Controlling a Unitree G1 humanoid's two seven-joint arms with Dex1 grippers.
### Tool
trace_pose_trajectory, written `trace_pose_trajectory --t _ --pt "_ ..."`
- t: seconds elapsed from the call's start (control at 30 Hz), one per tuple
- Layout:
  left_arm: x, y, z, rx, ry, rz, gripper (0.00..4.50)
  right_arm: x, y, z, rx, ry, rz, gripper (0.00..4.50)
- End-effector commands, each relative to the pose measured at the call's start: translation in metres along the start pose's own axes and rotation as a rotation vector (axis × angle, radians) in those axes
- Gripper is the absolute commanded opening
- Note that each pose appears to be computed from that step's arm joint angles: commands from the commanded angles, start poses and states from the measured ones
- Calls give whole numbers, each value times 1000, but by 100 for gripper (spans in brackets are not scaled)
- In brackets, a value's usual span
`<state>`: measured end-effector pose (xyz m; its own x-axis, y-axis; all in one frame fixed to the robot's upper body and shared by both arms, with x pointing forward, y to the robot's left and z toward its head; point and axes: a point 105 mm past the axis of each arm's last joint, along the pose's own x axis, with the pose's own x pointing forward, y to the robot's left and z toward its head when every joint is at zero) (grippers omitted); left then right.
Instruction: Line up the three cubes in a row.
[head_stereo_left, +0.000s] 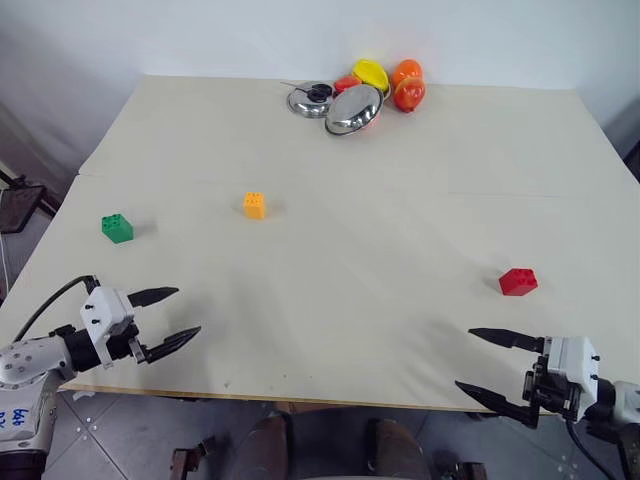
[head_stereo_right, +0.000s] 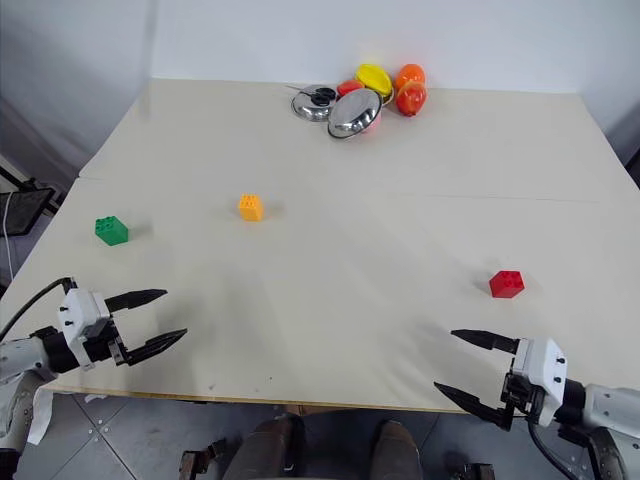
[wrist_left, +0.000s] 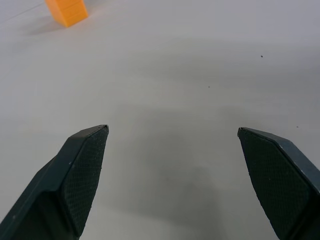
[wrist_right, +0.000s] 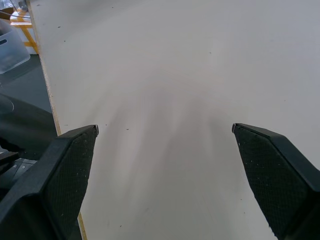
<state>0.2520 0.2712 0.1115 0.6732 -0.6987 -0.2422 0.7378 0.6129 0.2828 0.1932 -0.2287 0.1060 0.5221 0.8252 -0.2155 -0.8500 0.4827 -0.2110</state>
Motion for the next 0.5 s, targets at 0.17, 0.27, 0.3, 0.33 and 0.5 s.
trace_pose_trajectory --t 0.17,0.27,0.3,0.33,0.5 --pt "23 -22 40 -15 -187 -153 437 -20 -25 17 -18 -79 -225 450" --pt "42 -25 60 -2 -262 -193 437 -38 -38 24 -6 -105 -365 450" --pt "50 -29 67 25 -289 -217 437 -46 -42 25 4 -109 -422 450" --pt "58 -33 74 43 -314 -250 437 -54 -46 26 10 -117 -483 450" --pt "86 -61 97 52 -384 -420 437 -108 -49 20 78 -111 -801 450"
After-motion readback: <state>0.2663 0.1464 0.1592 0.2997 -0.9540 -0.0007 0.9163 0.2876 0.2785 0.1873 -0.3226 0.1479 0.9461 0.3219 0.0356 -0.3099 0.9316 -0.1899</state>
